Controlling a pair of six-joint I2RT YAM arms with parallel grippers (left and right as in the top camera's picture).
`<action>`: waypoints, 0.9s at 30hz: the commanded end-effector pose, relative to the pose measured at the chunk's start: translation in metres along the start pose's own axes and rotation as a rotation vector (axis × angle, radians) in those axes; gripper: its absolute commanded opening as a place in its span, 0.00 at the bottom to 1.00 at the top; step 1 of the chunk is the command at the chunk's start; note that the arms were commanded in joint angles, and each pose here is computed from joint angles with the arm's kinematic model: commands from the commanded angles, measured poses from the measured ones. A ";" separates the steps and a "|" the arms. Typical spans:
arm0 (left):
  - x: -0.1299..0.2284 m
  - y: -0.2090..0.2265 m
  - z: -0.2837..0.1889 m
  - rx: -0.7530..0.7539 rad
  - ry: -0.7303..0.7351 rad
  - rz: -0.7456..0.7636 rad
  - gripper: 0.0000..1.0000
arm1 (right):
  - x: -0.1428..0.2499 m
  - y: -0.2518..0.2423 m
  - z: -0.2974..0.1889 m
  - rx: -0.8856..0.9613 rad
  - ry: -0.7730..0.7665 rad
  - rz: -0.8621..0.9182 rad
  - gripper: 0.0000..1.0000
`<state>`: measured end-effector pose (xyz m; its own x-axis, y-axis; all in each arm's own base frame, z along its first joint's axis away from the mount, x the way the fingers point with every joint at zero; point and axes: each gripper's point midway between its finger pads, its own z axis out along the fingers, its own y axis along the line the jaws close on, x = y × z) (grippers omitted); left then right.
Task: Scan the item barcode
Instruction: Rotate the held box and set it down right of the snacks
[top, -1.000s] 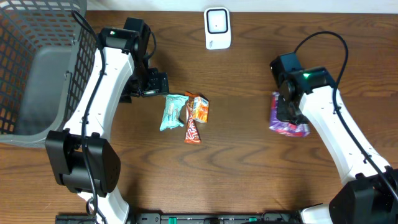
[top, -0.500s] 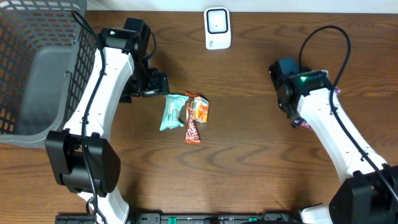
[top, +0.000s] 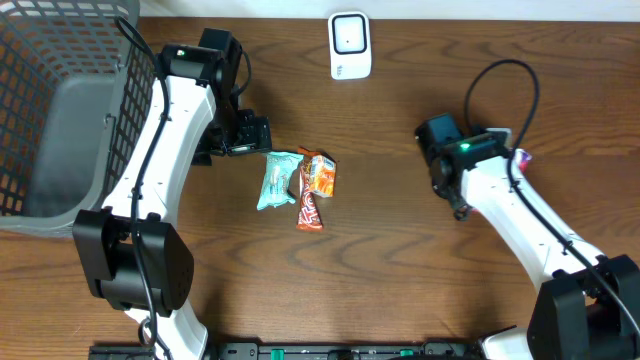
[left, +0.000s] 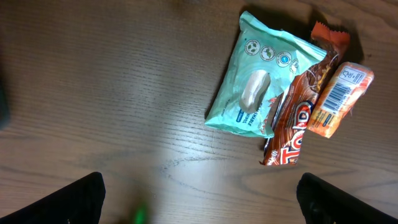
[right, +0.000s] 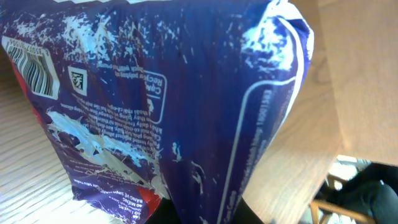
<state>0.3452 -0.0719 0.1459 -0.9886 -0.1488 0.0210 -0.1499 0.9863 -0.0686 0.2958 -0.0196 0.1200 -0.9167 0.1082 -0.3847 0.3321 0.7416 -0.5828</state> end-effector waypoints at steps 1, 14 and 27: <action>0.000 0.004 -0.002 -0.011 -0.007 0.006 0.98 | 0.003 0.010 -0.005 -0.009 -0.021 -0.025 0.01; 0.000 0.004 -0.002 -0.011 -0.007 0.006 0.98 | 0.034 0.042 0.001 -0.083 0.005 -0.098 0.08; 0.000 0.004 -0.002 -0.011 -0.007 0.006 0.98 | 0.044 0.153 -0.059 -0.629 0.033 -0.169 0.65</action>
<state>0.3452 -0.0719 0.1459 -0.9886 -0.1488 0.0210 -0.1499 0.9863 -0.0686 0.3074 0.0948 0.0691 -0.9154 0.0013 -0.4025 0.1233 0.9528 -0.2774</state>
